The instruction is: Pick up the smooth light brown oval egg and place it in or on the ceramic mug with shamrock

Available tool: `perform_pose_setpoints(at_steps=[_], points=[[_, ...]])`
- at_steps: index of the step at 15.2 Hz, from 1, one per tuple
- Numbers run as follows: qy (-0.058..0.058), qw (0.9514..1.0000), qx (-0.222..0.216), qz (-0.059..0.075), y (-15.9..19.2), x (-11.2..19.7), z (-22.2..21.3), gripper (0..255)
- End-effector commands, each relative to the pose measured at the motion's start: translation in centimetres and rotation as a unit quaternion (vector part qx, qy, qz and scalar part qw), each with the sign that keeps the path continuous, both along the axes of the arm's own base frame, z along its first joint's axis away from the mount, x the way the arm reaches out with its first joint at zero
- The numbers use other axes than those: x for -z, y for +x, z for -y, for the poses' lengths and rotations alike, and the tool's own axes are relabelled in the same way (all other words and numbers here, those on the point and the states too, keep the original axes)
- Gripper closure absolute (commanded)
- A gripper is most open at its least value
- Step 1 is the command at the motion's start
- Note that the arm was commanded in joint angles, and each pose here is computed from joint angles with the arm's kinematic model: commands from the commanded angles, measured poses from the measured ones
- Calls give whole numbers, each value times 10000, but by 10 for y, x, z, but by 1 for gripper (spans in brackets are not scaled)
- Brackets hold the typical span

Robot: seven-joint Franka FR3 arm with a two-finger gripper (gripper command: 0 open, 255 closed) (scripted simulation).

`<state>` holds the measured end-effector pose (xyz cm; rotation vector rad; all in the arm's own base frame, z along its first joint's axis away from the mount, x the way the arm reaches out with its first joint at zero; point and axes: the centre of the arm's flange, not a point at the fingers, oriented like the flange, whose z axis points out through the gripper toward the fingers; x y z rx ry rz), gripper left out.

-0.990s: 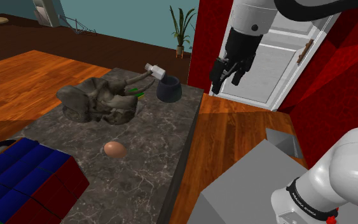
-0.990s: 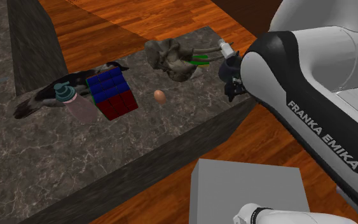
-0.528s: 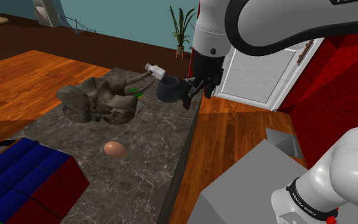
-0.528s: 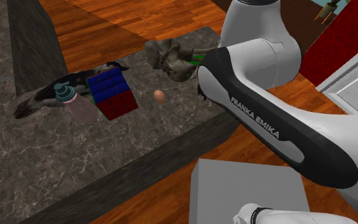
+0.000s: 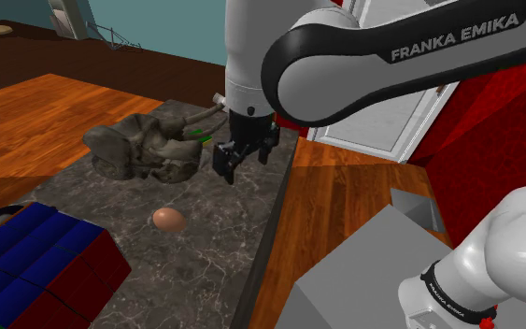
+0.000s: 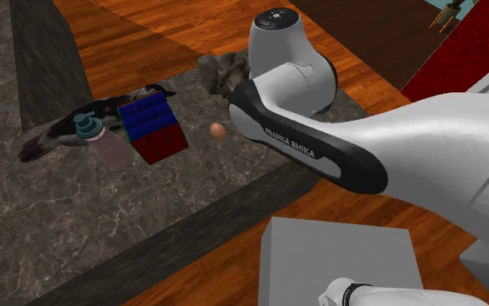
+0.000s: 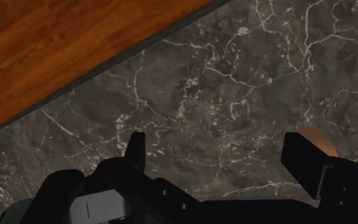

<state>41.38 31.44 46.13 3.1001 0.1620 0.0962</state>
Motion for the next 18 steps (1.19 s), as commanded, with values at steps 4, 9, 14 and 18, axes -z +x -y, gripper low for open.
perform_pose_setpoints(at_steps=[4,9,14,18], points=[[-44,9999,-163,33,22,33,-57,0],[-98,9994,-328,64,40,67,-112,0],[-152,9986,-492,94,56,100,-167,0],[-152,9986,-492,94,58,121,-166,0]])
